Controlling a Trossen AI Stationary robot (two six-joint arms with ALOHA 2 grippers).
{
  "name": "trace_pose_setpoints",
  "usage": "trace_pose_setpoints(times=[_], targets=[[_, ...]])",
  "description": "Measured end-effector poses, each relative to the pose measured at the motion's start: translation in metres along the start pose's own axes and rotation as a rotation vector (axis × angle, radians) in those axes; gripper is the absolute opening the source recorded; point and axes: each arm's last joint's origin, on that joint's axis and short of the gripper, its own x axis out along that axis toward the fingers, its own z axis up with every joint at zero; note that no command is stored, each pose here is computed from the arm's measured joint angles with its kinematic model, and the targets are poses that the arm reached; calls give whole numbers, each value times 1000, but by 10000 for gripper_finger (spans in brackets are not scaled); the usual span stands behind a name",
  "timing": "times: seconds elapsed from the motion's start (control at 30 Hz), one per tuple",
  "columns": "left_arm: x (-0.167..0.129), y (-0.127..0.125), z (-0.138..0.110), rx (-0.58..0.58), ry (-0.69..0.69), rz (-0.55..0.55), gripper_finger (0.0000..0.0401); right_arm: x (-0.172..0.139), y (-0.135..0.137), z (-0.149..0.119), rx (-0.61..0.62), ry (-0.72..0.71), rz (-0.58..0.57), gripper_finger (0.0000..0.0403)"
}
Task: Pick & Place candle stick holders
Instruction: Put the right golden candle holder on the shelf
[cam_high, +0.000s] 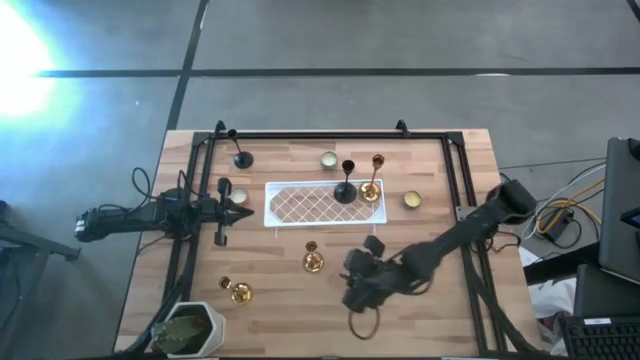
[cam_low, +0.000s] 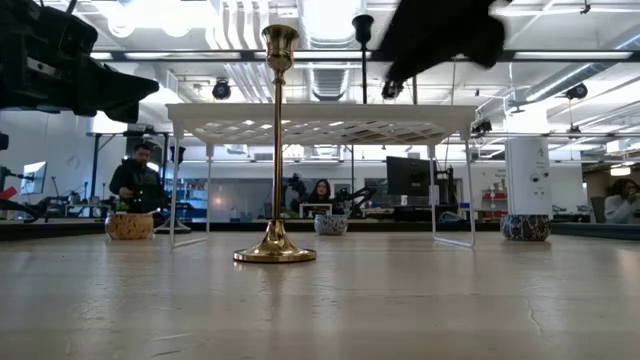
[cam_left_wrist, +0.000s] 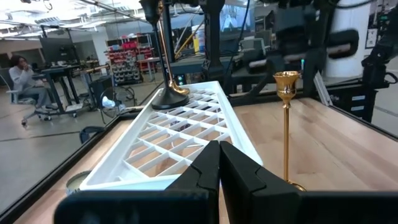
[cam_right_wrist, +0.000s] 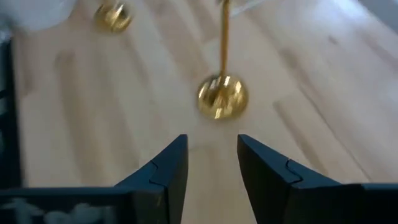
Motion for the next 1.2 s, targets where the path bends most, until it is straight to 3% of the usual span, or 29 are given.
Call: trace_pose_setpoints(times=[0.27,0.4,0.53,0.7,0.83,0.93,1.07,1.2], targets=[[0,1,1,-138,-10,28,14,-62,2,-23,-72,58,49,93],[0,3,6,-177,-58,65,14,-89,-4,-40,-45,123,11,78],[-1,4,14,-234,-146,66,14,-104,-8,-56,80,134,-52,65],[-1,2,14,-234,-147,-9,14,-108,-14,-63,128,-92,-188,57],[-1,-5,14,-192,-140,-231,15,-106,-18,-54,132,-415,-262,54],[0,-7,9,-197,-91,-278,27,-103,-20,-47,69,-579,-316,54],[3,-6,11,-202,-74,-279,72,-96,-24,-40,36,-541,-360,54],[6,-4,29,-227,-57,-279,132,-91,-28,-35,10,-501,-389,54]])
